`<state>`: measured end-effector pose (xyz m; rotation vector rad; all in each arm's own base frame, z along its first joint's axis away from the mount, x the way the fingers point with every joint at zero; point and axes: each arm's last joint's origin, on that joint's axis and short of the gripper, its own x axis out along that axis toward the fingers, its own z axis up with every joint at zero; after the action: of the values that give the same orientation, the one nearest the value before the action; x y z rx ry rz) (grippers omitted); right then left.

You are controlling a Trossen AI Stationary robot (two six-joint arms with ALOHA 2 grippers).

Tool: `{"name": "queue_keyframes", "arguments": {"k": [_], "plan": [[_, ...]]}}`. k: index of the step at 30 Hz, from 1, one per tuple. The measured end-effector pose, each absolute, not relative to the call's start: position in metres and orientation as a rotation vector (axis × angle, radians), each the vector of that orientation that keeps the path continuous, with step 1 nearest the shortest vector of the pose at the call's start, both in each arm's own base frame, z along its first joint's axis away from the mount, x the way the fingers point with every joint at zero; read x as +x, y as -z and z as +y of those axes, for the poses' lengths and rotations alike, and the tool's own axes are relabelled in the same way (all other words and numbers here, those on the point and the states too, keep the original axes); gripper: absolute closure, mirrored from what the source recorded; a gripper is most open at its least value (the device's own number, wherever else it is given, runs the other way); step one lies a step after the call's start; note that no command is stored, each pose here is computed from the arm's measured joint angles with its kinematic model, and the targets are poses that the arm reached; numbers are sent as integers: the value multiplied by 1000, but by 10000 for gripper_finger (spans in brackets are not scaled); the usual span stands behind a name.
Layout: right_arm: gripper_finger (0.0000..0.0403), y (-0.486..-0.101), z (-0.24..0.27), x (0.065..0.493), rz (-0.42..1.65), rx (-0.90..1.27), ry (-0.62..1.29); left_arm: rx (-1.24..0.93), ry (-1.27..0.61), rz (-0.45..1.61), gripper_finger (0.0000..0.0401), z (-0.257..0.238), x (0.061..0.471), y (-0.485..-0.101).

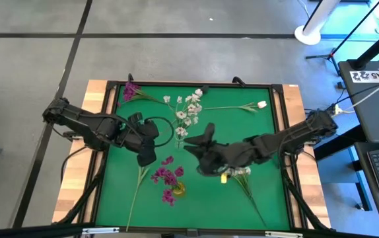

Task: Sort flowers into vase by color
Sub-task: Put the bottom black flower into the yellow vase

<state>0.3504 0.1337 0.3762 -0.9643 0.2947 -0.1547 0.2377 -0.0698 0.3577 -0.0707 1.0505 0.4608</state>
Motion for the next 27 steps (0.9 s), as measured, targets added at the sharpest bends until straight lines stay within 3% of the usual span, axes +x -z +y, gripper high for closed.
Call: {"name": "queue_keyframes", "arguments": {"k": [11,27], "plan": [[267,-335,149,404,492,-1258,233,-72,-397,1059,401,-83,234,-358],[267,-336,138,409,541,-1317,319,-99,-332,1046,401,-92,235,-358]]}}
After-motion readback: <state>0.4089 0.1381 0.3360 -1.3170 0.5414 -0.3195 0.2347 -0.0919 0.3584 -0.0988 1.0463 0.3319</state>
